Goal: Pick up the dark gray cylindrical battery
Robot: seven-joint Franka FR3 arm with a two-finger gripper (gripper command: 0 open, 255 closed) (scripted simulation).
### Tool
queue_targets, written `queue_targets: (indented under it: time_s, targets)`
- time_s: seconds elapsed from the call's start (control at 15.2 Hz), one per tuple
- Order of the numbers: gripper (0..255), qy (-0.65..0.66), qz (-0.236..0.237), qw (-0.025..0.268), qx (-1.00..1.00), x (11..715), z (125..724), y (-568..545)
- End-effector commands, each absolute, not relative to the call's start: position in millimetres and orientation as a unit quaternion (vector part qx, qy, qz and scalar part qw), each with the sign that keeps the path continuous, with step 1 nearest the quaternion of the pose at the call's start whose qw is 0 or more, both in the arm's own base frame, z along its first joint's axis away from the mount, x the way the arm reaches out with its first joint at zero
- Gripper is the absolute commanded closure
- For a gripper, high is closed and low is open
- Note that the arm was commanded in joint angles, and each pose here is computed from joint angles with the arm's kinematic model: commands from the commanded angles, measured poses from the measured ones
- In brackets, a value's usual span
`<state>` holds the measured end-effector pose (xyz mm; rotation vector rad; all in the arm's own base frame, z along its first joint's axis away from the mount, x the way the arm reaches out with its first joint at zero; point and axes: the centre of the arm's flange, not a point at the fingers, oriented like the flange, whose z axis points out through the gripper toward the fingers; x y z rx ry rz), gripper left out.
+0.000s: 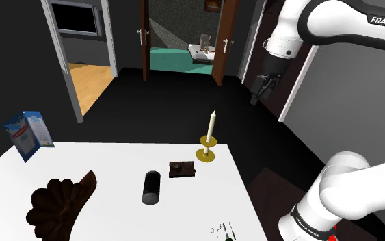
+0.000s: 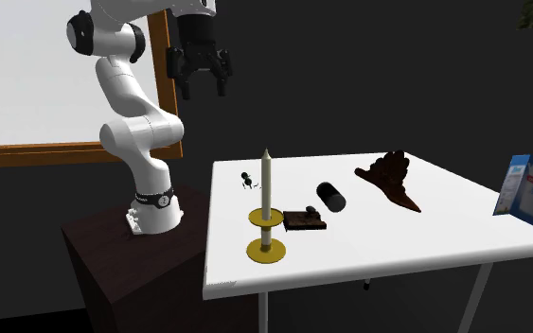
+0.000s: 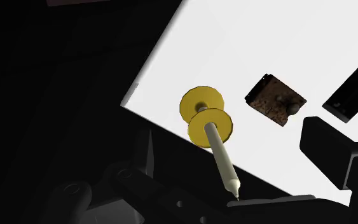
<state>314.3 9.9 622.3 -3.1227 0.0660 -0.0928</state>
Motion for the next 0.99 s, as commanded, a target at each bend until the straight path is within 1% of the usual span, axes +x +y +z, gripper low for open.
queue_targets:
  time_s: [0.0,0.92]
  targets:
    - [0,0.021,-0.030,0.008,-0.999,314,622,10]
    - [0,0.102,-0.020,0.005,-0.995,361,512,153]
